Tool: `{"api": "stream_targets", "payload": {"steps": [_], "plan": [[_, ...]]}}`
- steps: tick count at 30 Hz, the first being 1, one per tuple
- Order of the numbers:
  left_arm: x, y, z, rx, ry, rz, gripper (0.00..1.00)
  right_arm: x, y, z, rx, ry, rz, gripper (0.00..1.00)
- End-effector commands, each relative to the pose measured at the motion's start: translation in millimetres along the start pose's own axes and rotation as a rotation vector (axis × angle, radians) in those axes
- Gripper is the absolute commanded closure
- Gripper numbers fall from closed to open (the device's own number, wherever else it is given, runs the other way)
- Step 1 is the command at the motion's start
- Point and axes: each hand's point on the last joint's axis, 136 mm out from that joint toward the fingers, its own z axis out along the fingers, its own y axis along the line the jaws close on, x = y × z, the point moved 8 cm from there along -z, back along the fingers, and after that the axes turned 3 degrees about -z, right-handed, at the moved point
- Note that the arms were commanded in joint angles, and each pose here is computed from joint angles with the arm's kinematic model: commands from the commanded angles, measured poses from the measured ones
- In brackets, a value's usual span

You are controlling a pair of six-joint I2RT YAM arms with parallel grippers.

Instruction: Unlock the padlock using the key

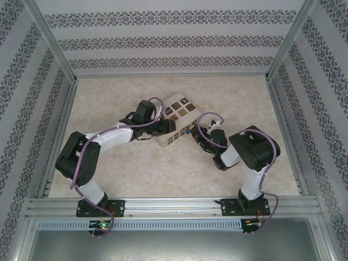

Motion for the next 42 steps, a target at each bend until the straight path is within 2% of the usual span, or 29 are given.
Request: {"api": "stream_targets", "payload": {"steps": [1, 16, 28, 34, 42], "plan": [[28, 28, 8, -0.109, 0.102, -0.095, 0.57, -12, 13, 1, -0.055, -0.066, -0.011, 1.0], [7, 9, -20, -0.106, -0.001, -0.024, 0.52, -21, 6, -32, 0.009, -0.108, -0.068, 1.0], [-6, -2, -90, -0.226, -0.251, 0.142, 0.42, -32, 18, -64, 0.1, -0.115, -0.209, 1.0], [-2, 0, -137, -0.317, -0.399, 0.218, 0.3, -42, 33, -85, 0.139, -0.125, -0.307, 1.0], [8, -5, -185, -0.434, -0.584, 0.398, 0.1, -59, 68, -118, 0.151, -0.182, -0.456, 1.0]]}}
